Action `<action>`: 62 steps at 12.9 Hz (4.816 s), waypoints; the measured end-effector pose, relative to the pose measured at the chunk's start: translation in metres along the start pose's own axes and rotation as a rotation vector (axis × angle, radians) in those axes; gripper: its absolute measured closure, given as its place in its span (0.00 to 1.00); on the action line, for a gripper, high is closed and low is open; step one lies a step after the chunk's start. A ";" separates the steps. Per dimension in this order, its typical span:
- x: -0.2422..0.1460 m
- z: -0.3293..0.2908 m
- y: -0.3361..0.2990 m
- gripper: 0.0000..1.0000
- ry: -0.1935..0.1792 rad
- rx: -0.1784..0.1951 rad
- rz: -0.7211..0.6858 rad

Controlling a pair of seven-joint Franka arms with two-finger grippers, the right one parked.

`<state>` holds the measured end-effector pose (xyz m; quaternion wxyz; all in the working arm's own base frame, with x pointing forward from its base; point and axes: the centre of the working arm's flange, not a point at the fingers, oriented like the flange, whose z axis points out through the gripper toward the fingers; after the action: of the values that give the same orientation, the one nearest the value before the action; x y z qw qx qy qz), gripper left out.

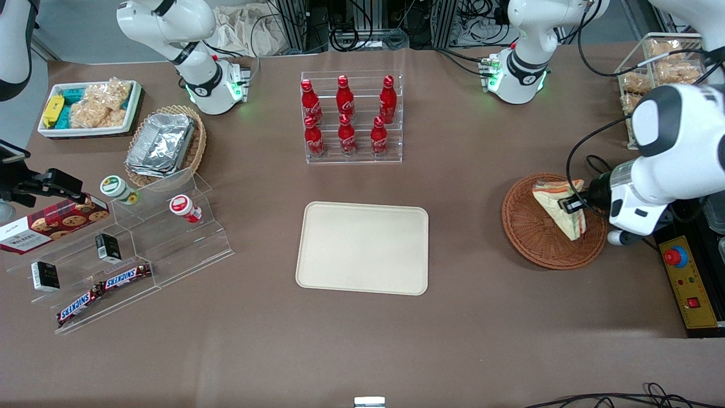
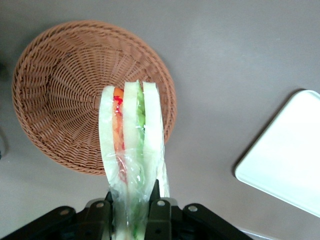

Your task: Place sandwich from basket to tray

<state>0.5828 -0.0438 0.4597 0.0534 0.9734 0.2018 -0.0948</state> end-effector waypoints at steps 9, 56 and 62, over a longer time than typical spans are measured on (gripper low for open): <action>-0.064 0.025 0.139 0.73 -0.001 0.005 0.330; -0.044 -0.066 0.083 0.00 -0.019 0.261 0.287; -0.017 -0.083 0.022 0.00 -0.043 0.255 0.332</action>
<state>0.5899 -0.0588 0.5461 -0.0508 0.9899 0.0238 -0.1304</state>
